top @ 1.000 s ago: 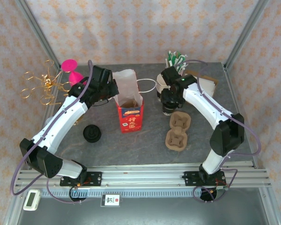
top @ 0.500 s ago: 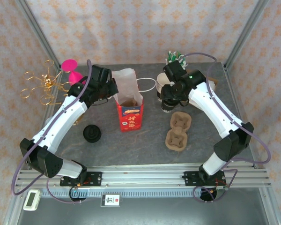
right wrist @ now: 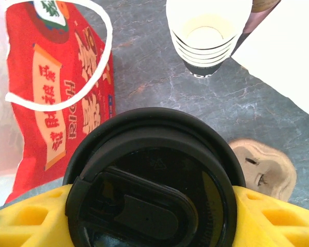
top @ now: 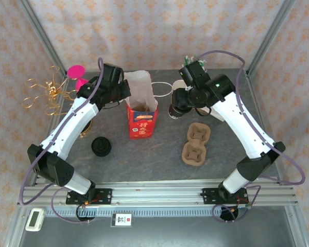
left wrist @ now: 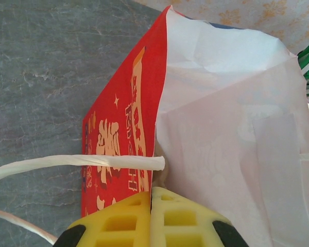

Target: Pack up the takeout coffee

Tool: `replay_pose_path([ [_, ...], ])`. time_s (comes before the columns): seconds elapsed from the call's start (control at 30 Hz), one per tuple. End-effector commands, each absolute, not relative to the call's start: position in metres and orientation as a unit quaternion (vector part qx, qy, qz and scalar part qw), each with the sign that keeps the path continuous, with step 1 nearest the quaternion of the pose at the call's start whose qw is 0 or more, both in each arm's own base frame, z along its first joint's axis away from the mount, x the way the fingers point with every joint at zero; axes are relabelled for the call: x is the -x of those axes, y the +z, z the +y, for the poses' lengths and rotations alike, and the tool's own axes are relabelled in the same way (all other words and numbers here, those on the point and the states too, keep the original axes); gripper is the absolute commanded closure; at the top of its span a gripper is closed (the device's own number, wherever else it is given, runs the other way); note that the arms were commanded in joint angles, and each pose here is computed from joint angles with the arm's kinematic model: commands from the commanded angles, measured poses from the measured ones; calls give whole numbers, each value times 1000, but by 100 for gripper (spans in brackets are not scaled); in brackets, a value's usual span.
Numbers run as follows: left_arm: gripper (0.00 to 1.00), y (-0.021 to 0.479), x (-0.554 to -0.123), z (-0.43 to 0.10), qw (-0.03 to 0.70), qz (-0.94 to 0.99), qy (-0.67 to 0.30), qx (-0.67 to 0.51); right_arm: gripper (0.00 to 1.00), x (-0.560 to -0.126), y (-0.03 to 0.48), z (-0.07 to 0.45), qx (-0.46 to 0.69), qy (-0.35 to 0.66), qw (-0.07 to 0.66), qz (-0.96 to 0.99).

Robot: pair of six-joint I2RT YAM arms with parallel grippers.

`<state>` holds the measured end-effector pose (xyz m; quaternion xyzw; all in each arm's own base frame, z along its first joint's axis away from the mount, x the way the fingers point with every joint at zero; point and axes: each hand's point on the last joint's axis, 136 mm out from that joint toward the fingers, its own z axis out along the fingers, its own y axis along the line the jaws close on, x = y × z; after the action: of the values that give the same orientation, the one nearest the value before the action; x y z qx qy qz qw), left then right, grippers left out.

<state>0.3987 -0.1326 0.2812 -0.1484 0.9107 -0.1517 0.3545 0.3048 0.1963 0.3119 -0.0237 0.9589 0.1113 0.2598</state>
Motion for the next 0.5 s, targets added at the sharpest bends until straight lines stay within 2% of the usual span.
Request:
replay_pose_path([
  [0.0,100,289,-399,-130,357,912,-145,137,36,-293,337,194,14,136,276,951],
  [0.47,100,284,-401,-134,346,916,-153,134,36,-291,402,225,36,236,317,918],
])
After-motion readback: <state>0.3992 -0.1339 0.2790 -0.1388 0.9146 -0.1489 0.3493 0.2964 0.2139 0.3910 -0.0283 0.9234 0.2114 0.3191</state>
